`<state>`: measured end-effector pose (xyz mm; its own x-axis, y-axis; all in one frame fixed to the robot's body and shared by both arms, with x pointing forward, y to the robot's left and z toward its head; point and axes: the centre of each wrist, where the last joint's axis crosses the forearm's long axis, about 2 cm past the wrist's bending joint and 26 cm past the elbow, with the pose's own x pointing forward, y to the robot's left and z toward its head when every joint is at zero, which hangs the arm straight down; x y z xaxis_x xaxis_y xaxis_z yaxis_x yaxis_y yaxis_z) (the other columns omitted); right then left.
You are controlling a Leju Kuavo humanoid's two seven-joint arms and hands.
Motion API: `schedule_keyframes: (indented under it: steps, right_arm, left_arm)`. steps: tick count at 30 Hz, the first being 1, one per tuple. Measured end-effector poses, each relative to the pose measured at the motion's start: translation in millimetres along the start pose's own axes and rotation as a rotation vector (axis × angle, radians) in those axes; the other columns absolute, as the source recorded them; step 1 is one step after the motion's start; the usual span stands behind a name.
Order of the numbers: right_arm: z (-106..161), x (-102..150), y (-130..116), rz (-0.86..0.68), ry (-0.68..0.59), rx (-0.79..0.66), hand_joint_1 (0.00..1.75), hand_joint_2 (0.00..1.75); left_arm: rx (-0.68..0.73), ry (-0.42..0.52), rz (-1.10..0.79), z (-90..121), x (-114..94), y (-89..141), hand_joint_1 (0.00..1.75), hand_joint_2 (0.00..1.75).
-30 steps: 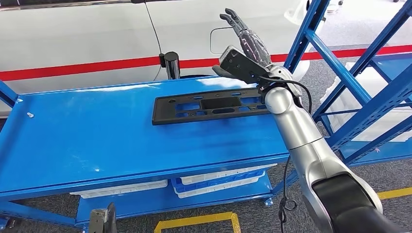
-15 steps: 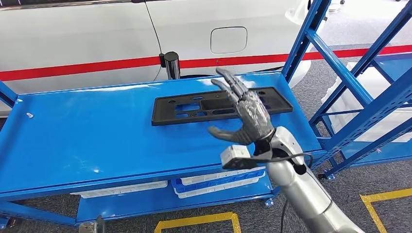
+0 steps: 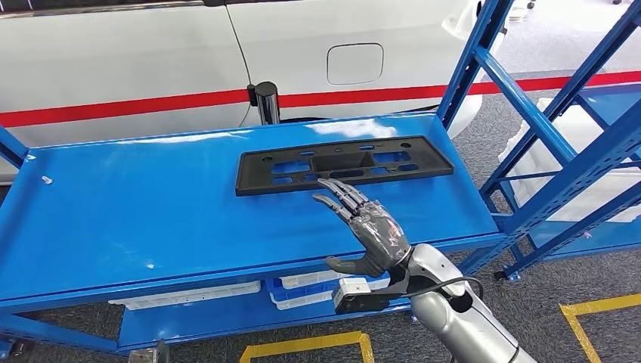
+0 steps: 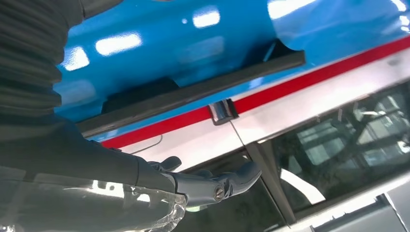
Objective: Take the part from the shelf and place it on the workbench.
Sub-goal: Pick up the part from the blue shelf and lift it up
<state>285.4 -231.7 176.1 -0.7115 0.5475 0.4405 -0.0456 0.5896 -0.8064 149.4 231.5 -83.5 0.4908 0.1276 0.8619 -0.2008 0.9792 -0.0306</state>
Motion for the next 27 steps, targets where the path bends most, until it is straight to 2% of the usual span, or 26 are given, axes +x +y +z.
schedule_keyframes:
  steps: [10,27]
  right_arm:
    - [-8.5,-1.4,18.5,0.02,0.037,0.045,0.0,1.75]
    - [-33.1,-3.5,23.8,0.065,0.048,0.02,0.0,1.75]
  left_arm:
    - [-0.016,0.002,0.007,1.2,0.2,-6.8,0.0,0.0]
    - [-0.042,0.015,0.01,3.4,-0.1,-15.8,0.0,0.0]
